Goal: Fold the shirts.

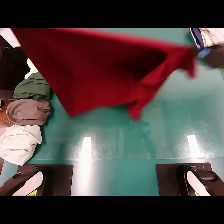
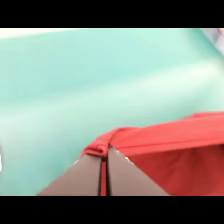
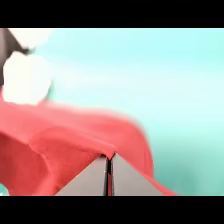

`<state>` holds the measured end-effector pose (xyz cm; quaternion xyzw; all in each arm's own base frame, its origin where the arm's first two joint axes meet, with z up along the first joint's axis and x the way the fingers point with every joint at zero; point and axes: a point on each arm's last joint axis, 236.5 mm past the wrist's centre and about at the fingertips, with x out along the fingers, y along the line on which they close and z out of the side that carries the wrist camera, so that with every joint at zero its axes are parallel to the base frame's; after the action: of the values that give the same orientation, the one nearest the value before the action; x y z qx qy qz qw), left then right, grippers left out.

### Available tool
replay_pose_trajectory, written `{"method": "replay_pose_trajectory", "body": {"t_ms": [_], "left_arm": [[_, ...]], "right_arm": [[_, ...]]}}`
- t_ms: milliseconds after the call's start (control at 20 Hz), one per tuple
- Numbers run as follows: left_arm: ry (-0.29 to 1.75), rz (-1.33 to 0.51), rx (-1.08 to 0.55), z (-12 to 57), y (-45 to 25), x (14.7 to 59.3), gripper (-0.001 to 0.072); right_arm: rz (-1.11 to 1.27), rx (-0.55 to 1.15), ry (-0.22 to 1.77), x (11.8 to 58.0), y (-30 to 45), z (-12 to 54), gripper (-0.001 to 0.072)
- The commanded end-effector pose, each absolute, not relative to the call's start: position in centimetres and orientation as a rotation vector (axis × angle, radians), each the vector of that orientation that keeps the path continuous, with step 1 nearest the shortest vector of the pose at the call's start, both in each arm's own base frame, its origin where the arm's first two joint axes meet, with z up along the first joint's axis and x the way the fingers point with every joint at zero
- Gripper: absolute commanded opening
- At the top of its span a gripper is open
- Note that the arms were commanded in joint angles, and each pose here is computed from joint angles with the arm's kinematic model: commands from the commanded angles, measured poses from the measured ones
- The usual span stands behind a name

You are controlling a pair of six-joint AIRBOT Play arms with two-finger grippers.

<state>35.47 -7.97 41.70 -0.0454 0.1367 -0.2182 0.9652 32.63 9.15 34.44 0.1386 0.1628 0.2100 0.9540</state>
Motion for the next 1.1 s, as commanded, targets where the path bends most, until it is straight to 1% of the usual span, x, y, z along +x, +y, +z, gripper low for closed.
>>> {"method": "replay_pose_trajectory", "body": {"t_ms": [0,150,250,350,400,500,650,750,900,950,1050], "left_arm": [[-0.005,-0.433,0.006,51.5,-9.2,26.3,0.0024],[-0.150,-0.466,0.073,56.1,-10.9,19.5,0.0023],[-0.207,-0.521,0.073,57.7,-12.4,16.5,0.0023],[-0.206,-0.551,0.067,57.6,-13.0,15.9,0.0023],[-0.190,-0.541,0.061,57.2,-12.7,16.6,0.0023],[-0.114,-0.501,0.034,55.0,-11.5,19.9,0.0023],[0.160,-0.497,-0.062,46.8,-10.1,28.4,0.0023],[0.384,-0.500,-0.140,39.2,-9.3,34.5,0.0023],[0.664,-0.482,-0.265,27.5,-8.0,42.0,0.0023],[0.746,-0.474,-0.300,23.6,-7.6,44.2,0.0023],[0.883,-0.457,-0.365,16.6,-7.1,47.6,0.0024]], "right_arm": [[0.339,0.162,0.040,26.0,7.0,45.7,0.0015],[0.264,0.088,-0.078,22.1,6.3,50.2,0.0015],[0.223,0.041,-0.097,20.5,6.2,51.7,0.0015],[0.194,-0.002,-0.060,20.4,5.9,52.2,0.0015],[0.190,-0.016,-0.033,20.7,5.7,52.1,0.0014],[0.210,0.024,0.056,22.6,5.2,51.1,0.0014],[0.235,0.150,0.324,27.9,2.9,45.0,0.0014],[0.258,0.258,0.531,32.0,1.4,38.7,0.0014],[0.314,0.368,0.776,38.0,2.2,28.5,0.0015],[0.295,0.367,0.839,40.1,2.4,24.8,0.0015],[0.233,0.308,0.907,43.9,2.7,18.5,0.0015]]}}
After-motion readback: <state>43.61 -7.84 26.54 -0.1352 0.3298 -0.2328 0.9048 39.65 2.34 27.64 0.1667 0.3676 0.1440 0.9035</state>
